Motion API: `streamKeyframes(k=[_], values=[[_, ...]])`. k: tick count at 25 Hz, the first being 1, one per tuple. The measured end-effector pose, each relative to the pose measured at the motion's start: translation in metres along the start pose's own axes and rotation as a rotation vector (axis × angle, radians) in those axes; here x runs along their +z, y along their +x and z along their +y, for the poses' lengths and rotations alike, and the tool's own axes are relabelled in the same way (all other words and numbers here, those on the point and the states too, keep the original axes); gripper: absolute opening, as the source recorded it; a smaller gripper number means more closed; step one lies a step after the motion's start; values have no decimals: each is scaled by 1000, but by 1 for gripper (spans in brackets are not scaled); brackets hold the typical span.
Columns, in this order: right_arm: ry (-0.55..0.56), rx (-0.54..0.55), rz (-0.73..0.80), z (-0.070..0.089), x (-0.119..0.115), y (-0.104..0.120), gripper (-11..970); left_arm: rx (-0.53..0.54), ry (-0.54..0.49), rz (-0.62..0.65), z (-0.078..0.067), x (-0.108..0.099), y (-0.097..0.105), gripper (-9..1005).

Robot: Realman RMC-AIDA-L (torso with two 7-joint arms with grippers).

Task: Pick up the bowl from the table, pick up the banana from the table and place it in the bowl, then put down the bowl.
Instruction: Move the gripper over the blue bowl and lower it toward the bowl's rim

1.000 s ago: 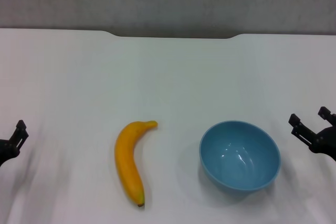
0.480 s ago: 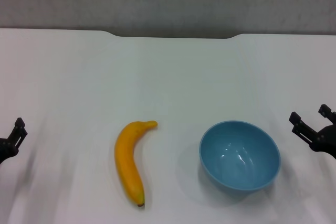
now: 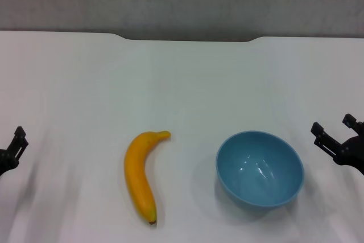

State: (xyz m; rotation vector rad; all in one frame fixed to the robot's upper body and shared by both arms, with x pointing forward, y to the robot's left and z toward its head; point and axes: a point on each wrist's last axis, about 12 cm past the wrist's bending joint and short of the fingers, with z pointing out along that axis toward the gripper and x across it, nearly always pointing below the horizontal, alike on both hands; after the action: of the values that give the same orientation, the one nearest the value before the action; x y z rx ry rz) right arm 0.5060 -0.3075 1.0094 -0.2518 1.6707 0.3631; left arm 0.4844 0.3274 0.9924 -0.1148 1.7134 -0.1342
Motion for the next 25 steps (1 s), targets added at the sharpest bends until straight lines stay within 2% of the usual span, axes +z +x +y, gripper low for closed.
streamKeyframes(k=[25], values=[[-6,-1,-1,1,2,-1,885,6,9,5,-2,4,-1,767]])
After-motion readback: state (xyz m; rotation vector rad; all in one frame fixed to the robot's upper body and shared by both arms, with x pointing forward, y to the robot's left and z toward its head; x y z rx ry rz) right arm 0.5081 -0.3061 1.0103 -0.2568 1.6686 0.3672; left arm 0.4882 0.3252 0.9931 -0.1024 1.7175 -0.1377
